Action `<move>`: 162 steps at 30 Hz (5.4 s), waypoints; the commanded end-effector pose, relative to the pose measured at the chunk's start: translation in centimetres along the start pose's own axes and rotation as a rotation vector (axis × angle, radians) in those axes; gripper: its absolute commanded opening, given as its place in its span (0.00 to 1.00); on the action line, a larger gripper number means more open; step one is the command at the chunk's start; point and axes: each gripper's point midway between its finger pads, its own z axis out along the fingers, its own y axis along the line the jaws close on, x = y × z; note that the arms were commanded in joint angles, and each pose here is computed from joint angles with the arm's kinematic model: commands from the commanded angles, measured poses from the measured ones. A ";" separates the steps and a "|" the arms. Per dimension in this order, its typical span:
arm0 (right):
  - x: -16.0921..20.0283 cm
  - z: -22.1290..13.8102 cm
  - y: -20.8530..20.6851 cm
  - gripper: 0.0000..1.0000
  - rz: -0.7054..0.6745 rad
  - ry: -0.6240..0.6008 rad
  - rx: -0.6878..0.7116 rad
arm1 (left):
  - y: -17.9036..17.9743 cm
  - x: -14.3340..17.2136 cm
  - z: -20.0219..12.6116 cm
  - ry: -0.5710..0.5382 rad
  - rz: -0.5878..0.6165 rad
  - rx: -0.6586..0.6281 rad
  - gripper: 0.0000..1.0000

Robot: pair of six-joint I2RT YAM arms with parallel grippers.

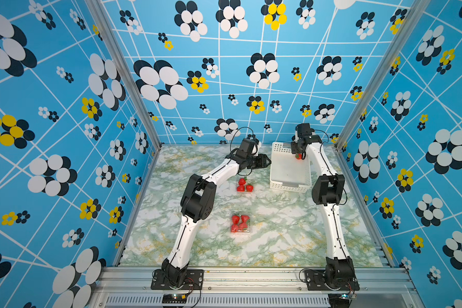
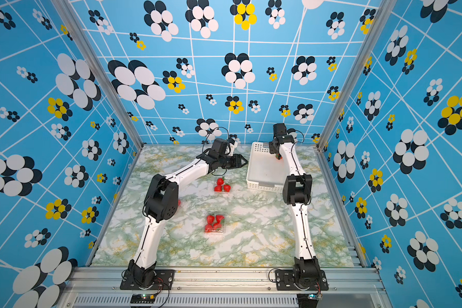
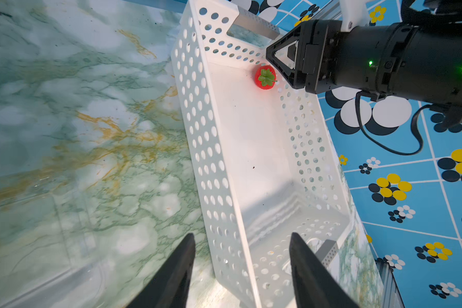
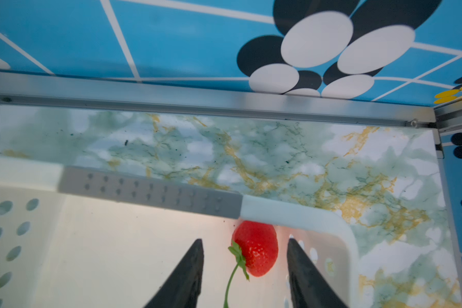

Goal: Pack strawberries into containers
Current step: Pick up the strawberry from the basket, then place the strawberry in the packing box, then close the packing box at the center of the board.

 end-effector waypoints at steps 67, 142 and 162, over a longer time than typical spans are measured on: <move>12.5 -16.3 29.0 0.24 -0.190 0.226 -0.633 | 10.2 7.3 -17.8 -0.111 -0.237 -0.265 0.58; 5.3 -4.0 26.6 0.59 0.275 0.242 -0.747 | 12.5 17.2 -12.0 0.102 -0.420 -0.332 0.31; 5.8 -5.1 29.2 0.56 0.315 0.300 -0.975 | 16.0 16.5 -11.6 0.074 -0.499 -0.382 0.32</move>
